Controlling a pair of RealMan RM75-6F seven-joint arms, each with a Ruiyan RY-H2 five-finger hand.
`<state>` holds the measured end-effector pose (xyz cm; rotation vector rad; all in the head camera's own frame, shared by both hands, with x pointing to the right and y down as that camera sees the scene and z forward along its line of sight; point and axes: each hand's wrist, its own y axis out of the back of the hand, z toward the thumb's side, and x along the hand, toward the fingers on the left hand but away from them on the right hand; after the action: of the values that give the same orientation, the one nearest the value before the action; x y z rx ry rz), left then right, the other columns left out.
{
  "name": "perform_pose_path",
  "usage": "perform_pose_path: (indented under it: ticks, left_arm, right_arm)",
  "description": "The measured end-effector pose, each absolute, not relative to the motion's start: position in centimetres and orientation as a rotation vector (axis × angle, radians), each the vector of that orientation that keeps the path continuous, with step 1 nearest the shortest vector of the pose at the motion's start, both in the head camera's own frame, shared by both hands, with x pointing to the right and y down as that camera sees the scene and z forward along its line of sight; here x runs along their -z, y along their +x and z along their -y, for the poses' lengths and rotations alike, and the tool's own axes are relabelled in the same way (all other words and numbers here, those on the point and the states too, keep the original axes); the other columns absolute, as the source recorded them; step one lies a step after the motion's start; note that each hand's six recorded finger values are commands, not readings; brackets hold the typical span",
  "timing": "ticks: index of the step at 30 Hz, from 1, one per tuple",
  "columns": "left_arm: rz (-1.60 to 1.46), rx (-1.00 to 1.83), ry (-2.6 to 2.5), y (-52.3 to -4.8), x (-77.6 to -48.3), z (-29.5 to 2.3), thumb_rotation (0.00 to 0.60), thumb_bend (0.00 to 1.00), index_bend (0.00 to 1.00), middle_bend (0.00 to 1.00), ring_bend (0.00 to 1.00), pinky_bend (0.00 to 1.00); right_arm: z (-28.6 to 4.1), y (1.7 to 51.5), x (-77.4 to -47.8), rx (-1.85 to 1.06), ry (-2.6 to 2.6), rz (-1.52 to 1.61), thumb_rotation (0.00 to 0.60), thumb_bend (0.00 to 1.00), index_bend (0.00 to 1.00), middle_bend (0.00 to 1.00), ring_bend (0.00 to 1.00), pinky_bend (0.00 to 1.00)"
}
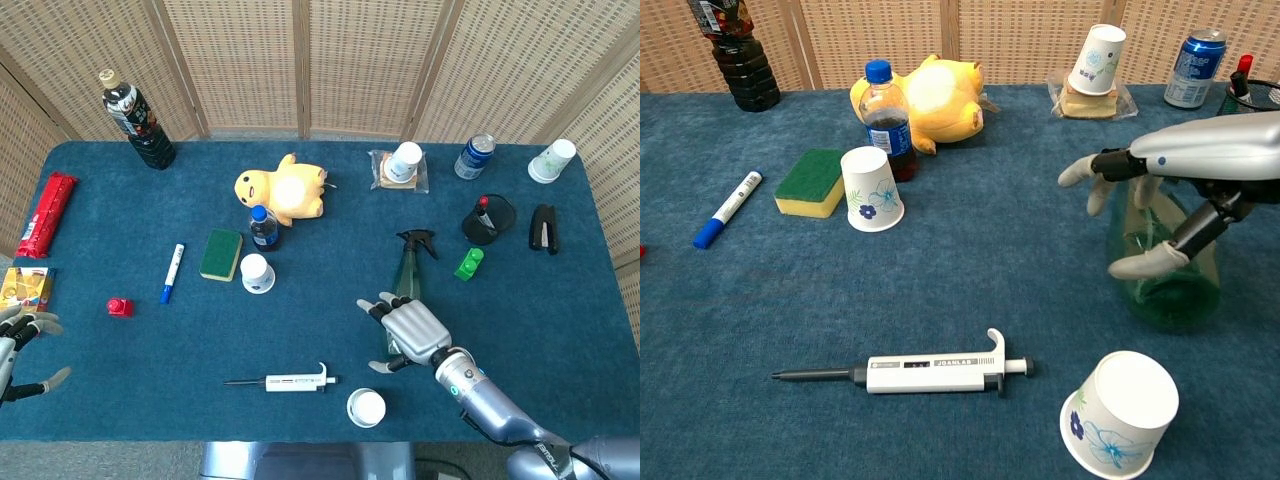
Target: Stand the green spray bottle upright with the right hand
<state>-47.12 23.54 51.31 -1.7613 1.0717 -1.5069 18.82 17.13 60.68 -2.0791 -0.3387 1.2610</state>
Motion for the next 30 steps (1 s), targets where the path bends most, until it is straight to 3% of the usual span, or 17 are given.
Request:
perform_pose_path:
  ticks: [5,10,20,30]
  left_arm:
    - [-1.067,1.503,-1.761,-47.0,-51.2,-23.4,0.536,0.24,0.38,0.32,0.29,0.15]
    - [-1.075,1.517,-1.751,-47.4,-51.0,-23.6,0.533,0.24,0.38,0.32,0.29,0.15]
    - [-1.078,1.543,-1.738,-48.1,-50.8,-24.0,0.534,0.24,0.38,0.32,0.29,0.15]
    - [-1.064,1.539,-1.744,-47.7,-50.9,-23.9,0.531,0.24,0.38,0.32,0.29,0.15]
  right_arm:
    - [-15.4,17.6,-58.8,-1.191,-2.181,0.489,0.099,0.29,0.0,0.24,0.15,0.37]
    - [-12.2,17.0,-57.5,-1.137,-2.252,0.653,0.011,0.29,0.0,0.24,0.16,0.4]
    - [-6.7,20.3,-60.2,-1.274,-2.174,0.744,0.0,0.29,0.0,0.24,0.15,0.37]
    - [-7.3,23.6,-64.8,-1.461,-2.007,0.578,0.0,0.29,0.0,0.24,0.15,0.36]
